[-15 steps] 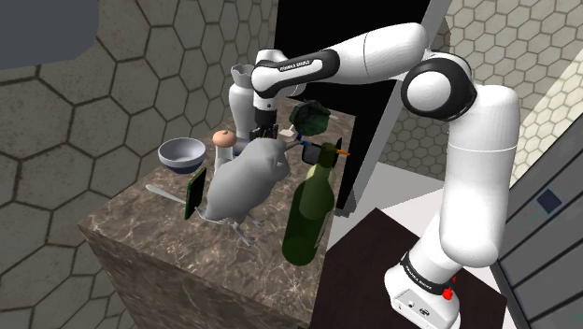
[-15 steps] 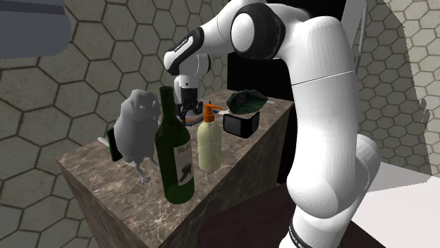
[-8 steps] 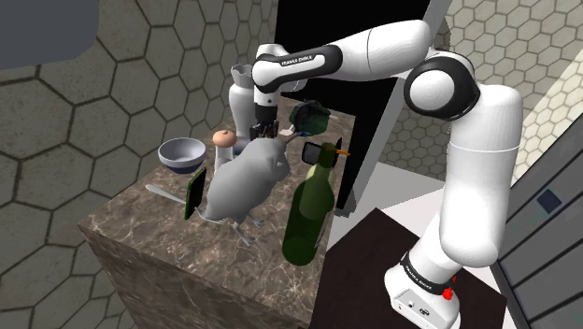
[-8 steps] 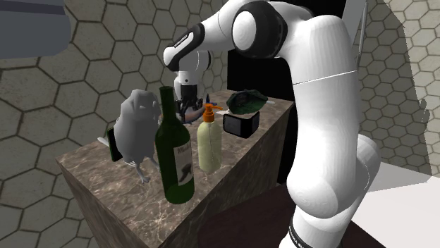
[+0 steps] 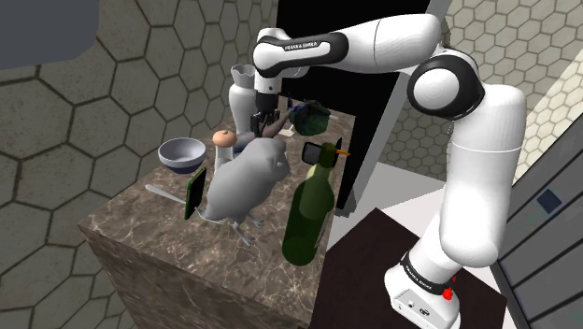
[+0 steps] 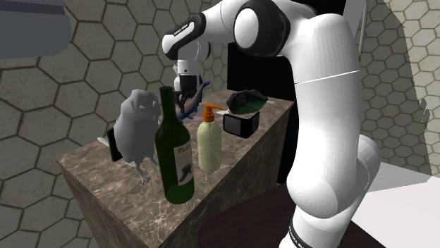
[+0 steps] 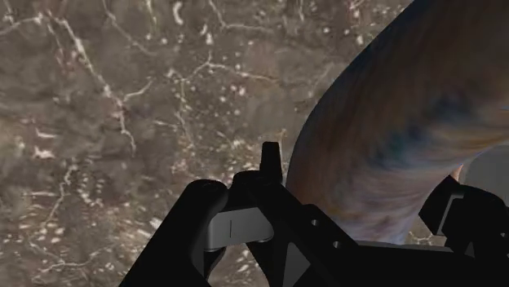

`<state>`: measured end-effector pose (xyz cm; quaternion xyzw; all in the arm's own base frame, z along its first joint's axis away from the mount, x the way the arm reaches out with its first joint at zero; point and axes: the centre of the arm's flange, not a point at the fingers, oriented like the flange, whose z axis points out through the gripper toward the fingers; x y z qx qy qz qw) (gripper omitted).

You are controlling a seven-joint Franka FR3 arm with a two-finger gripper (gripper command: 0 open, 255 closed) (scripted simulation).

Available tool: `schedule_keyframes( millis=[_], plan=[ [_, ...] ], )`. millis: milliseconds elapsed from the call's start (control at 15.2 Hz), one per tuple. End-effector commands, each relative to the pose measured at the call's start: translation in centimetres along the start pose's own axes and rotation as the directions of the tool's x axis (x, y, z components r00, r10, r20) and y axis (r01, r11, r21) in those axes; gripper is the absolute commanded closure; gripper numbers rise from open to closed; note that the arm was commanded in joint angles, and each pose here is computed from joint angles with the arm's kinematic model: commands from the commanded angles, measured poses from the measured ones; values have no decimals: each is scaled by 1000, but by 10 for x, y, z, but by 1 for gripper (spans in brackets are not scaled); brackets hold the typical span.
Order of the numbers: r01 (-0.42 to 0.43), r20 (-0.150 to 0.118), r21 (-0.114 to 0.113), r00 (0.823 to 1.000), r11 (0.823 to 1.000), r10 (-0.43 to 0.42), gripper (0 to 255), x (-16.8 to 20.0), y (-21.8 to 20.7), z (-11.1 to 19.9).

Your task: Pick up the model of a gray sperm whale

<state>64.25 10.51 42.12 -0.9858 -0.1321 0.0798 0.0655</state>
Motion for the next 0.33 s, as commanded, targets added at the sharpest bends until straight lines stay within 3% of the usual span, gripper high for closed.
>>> schedule_keyframes(
  millis=[0,264],
  plan=[
    [0,0,0,1000,1000,0,255,-3,-2,-11],
    [0,0,0,1000,1000,0,255,-4,-4,-22]
  ],
)
